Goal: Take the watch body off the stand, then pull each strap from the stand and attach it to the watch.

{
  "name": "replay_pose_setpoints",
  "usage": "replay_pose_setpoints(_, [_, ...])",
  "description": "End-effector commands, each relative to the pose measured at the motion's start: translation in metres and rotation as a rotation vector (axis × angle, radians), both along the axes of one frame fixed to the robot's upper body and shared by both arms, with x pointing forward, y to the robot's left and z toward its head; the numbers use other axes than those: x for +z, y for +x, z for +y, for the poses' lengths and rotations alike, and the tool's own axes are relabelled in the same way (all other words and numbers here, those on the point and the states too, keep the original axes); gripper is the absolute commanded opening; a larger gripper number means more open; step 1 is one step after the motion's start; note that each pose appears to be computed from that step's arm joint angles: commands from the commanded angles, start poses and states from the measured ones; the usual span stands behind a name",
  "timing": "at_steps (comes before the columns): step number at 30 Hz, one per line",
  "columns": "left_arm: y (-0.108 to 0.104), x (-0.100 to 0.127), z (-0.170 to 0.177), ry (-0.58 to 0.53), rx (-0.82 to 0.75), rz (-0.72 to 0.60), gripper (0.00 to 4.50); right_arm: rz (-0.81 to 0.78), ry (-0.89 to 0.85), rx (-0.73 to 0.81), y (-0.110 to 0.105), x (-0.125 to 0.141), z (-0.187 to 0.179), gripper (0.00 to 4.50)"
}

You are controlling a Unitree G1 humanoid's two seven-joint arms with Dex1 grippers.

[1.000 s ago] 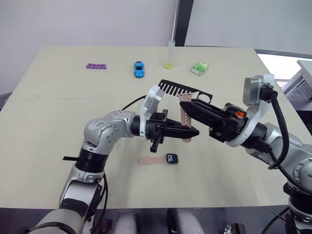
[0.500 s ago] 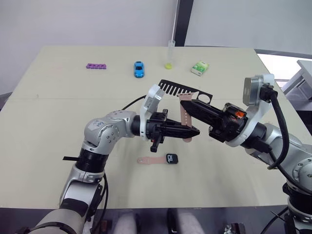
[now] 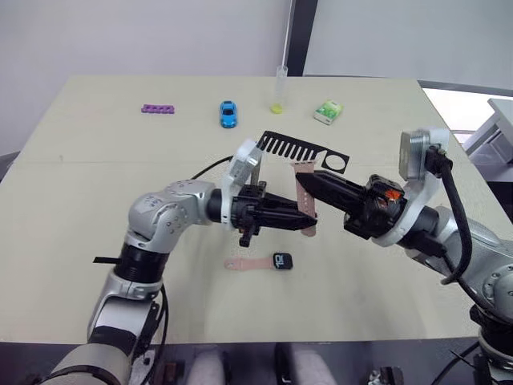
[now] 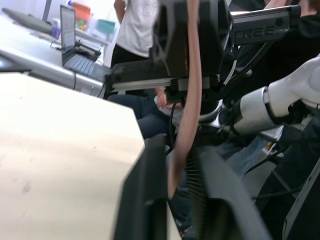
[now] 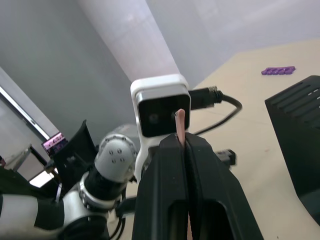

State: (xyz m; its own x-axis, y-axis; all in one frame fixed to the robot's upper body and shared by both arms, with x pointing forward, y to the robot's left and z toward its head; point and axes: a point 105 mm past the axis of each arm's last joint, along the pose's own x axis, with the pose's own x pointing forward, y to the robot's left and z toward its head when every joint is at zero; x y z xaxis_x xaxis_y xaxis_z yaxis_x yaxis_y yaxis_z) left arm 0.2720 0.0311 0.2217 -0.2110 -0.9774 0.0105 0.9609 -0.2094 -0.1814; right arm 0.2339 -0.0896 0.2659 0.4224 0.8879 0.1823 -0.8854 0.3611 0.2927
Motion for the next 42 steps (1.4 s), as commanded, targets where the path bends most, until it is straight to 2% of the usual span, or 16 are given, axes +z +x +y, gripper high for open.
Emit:
replay_pose_setpoints(1, [-0.007, -0.006, 0.01, 0.086, 0.013, -0.122, 2.49, -0.094, -0.13, 0.043, -0.018, 0.001, -0.007, 0.0])
replay_pose_setpoints(5, [-0.007, -0.044, 0.013, 0.263, 0.088, -0.252, 4.48, -0.138, -0.33, 0.048, -0.025, -0.017, -0.02, 0.0])
replay_pose_setpoints(11, [-0.003, -0.085, 0.008, 0.393, 0.157, -0.36, 4.48, -0.189, -0.611, 0.084, -0.03, -0.058, -0.037, 0.0])
replay_pose_setpoints(16, [0.006, -0.099, -0.001, 0.429, 0.237, -0.437, 4.48, -0.224, -0.736, 0.082, -0.028, -0.08, -0.049, 0.0])
replay_pose_setpoints(34, [0.014, -0.122, -0.009, 0.488, 0.292, -0.415, 4.48, -0.226, -0.769, 0.064, -0.028, -0.095, -0.054, 0.0])
replay_pose_setpoints(37, [0.012, -0.124, -0.009, 0.496, 0.281, -0.406, 3.68, -0.224, -0.767, 0.063, -0.027, -0.096, -0.053, 0.0])
replay_pose_setpoints(42, [0.012, -0.125, -0.01, 0.504, 0.28, -0.404, 3.68, -0.223, -0.764, 0.06, -0.026, -0.096, -0.052, 0.0])
